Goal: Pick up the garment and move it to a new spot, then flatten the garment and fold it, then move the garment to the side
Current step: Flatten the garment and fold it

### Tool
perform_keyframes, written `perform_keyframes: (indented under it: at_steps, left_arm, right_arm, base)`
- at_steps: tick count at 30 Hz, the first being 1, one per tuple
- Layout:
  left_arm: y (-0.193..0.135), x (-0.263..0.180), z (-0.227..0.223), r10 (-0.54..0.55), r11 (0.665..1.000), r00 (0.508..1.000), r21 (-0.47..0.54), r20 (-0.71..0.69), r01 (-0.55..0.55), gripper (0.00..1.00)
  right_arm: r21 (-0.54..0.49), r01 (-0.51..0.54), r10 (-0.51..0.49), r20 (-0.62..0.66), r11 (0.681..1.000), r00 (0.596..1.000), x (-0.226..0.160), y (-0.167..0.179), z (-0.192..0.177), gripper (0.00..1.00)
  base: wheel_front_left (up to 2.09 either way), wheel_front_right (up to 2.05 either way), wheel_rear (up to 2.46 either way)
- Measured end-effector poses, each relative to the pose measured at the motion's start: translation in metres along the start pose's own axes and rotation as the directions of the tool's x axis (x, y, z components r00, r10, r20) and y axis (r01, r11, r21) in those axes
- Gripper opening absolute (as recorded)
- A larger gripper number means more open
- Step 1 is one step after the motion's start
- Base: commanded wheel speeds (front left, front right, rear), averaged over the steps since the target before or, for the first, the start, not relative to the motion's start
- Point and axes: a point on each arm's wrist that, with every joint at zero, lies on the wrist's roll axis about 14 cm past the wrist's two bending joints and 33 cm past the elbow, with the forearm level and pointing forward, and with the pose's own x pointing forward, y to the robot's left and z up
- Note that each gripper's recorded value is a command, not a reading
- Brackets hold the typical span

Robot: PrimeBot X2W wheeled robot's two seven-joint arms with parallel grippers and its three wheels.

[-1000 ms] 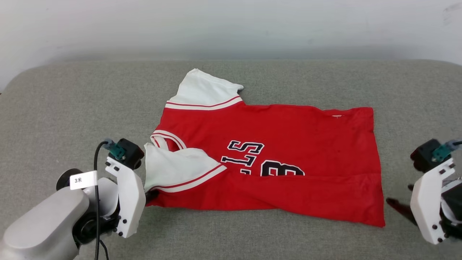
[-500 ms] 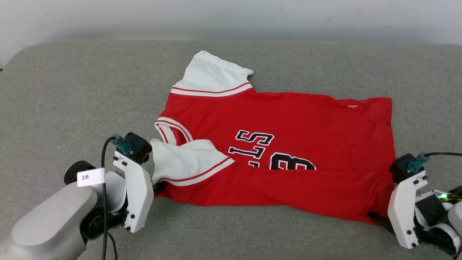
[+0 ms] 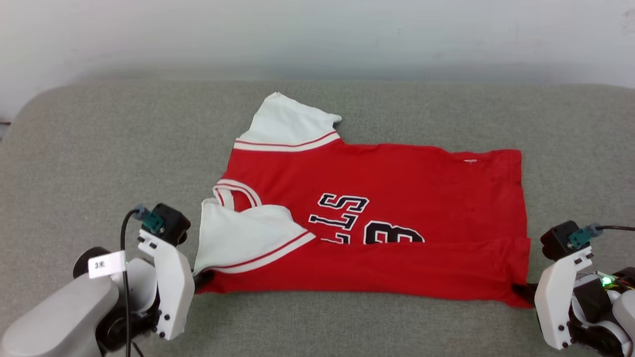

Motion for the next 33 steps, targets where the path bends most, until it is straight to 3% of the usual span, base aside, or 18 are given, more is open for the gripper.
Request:
perform_keyframes:
  at_steps: [9,18,33]
  left_arm:
    - [-0.016,-0.025,-0.019,-0.004,1.000,1.000,-0.027,0.024,0.005,0.00]
    - [-0.039,-0.038,-0.059,-0.039,0.996,0.999,-0.077,-0.029,0.037,0.00]
    - [-0.036,-0.012,-0.102,-0.049,0.979,0.988,-0.203,-0.143,0.019,0.00]
  right_arm:
    - [-0.024,-0.003,0.005,0.103,1.000,0.995,-0.038,0.006,0.000,0.00]
    - [-0.001,0.014,-0.013,0.095,1.000,0.995,-0.067,0.000,-0.025,0.00]
    - [0.096,0.028,-0.023,-0.051,0.995,0.998,-0.041,0.004,-0.075,0.00]
  base:
    - [0.00,0.00,0.00]
    - [0.00,0.00,0.00]
    - [0.00,0.00,0.00]
